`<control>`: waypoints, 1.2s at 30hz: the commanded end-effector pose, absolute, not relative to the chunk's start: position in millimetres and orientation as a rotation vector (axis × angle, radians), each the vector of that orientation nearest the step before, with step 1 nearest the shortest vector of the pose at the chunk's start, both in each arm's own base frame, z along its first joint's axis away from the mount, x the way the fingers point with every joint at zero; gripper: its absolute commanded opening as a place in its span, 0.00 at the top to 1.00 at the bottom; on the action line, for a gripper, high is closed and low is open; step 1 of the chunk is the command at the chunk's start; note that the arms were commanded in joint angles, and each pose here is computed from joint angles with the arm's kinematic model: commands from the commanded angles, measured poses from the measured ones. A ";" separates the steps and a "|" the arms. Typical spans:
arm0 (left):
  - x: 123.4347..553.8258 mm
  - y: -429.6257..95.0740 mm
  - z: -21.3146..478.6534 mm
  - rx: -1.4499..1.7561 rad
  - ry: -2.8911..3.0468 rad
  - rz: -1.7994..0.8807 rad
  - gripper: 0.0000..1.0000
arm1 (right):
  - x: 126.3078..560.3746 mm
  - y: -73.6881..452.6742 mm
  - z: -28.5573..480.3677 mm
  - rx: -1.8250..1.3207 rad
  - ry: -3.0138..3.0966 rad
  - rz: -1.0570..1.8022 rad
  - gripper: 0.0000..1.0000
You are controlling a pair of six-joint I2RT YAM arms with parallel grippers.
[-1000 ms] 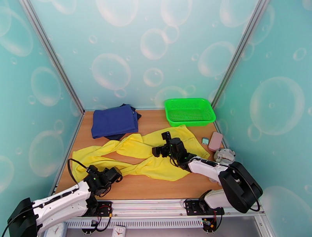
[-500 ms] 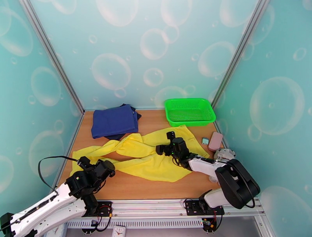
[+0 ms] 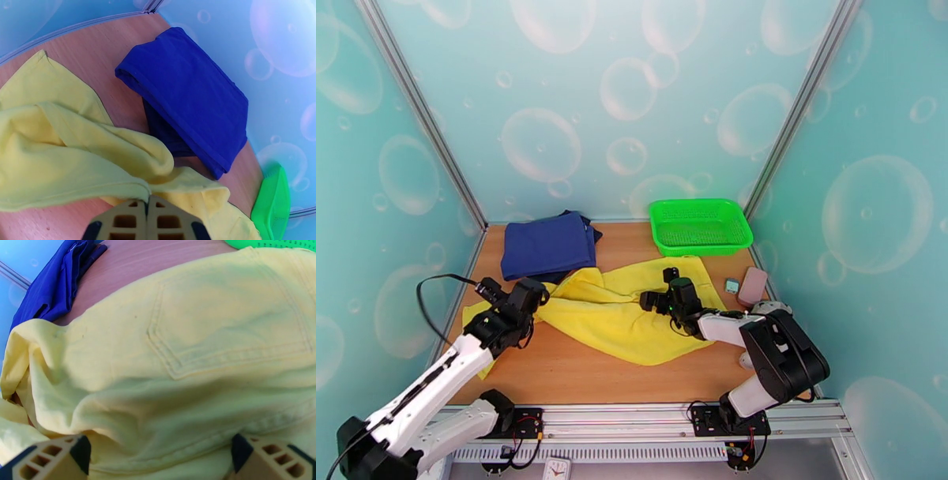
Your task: Fold and stack the trousers
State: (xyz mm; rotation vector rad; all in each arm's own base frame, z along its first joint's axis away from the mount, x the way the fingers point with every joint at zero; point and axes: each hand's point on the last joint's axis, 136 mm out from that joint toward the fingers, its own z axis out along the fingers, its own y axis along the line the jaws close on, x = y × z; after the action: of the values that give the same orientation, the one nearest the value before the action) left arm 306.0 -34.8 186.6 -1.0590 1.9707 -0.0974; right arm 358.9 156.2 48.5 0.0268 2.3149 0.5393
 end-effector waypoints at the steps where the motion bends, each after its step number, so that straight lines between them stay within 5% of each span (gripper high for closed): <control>1: 357.7 -43.5 198.0 -0.969 1.967 -0.162 1.00 | 357.8 143.6 34.2 0.110 2.364 0.507 0.01; 8: 421.7 -56.4 134.8 -0.883 2.131 -0.142 0.98 | 358.2 142.4 32.9 0.106 2.368 0.491 0.01; 13: 436.4 -57.1 143.7 -0.675 2.150 -0.051 0.60 | 355.4 158.1 70.1 -0.028 2.239 0.390 0.01; 18: 377.7 -53.1 150.0 -0.522 2.154 0.035 0.33 | 338.8 181.6 113.3 -0.169 2.087 0.278 0.01; 25: 265.2 -18.2 76.6 -0.846 2.300 0.148 0.41 | 327.8 201.2 132.6 -0.208 2.043 0.425 0.01; 36: 219.4 -7.4 20.2 -0.896 2.474 0.412 0.41 | 328.3 206.6 124.4 -0.228 2.075 0.435 0.01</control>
State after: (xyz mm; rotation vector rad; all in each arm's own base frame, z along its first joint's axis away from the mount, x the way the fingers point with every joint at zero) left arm 224.4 -12.7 20.7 -0.8482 2.4745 0.3446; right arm 329.7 204.5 129.6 -0.1979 2.0607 0.4433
